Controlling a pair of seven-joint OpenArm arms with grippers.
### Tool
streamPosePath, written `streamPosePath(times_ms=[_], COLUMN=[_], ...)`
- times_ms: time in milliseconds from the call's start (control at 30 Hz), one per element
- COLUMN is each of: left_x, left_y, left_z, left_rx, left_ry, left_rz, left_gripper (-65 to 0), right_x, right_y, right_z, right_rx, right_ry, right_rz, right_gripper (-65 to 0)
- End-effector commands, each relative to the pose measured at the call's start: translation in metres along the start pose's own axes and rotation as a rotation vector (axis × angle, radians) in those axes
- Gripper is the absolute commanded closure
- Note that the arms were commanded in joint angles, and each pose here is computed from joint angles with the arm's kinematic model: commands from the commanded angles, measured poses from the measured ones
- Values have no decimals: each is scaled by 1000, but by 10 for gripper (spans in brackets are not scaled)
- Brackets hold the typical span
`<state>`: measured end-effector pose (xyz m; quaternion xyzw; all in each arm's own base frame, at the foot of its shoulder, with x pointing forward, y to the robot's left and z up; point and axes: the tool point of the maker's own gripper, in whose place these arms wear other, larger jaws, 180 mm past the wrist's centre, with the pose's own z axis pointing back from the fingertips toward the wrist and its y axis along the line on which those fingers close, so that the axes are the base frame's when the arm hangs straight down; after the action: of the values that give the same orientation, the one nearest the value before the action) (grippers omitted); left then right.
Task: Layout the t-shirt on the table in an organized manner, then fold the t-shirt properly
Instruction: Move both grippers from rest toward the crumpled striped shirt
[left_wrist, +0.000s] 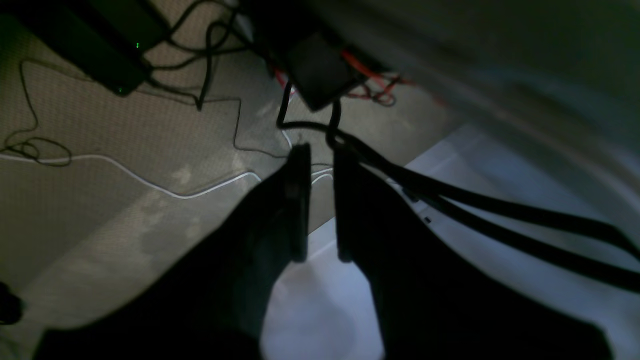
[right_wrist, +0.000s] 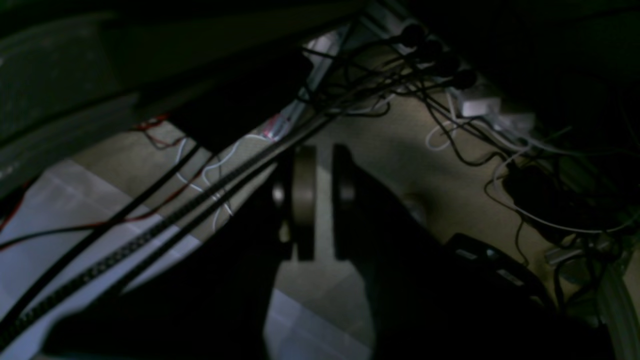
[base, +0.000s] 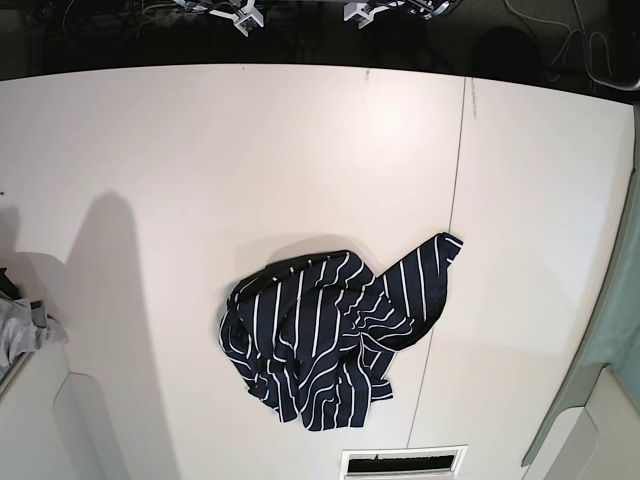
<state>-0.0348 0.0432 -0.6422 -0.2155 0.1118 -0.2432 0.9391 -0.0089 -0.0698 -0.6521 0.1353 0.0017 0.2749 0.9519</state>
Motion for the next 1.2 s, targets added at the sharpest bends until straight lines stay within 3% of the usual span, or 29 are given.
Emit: streamPosePath(times_ms=[0,67,233,400,500,667,800,900,1067,1167], left_x=[3,3,-1,-7,-9,-4,8,9,13,16], left_y=[-4,-3,24,32,39,35,46,61,85,91], left_z=[0,1,14,30,42,67,100,130,198,242], left_rx=[-11,2,140,172,186,105,127,177,253,251], left_ry=[-2,-12,-98,-185,-248,-380,-504,-583,-755,-840], left_rz=[-23,-48,-35,-11,38,114,154,209,245,245], left_gripper=[-116,-116,-116,-116,-116,-117,-117,-121,-263,-274], right_x=[1,-4,-18,-33,-33,-19,-8,-6,13,30], right_y=[2,4,8,10,15,33,31,29,26,23], right_z=[0,0,3,11,18,41,72,98,141,165], right_rx=[5,7,6,-5,-5,45,51,54,58,54], right_ry=[-10,-6,-8,-25,-59,-189,-299,-331,-368,-378], right_rz=[-6,-6,-2,10,19,-44,-88,-85,-24,25], right_gripper=[-47,-47,-47,-47,-47,-47,-47,-47,-47,-47])
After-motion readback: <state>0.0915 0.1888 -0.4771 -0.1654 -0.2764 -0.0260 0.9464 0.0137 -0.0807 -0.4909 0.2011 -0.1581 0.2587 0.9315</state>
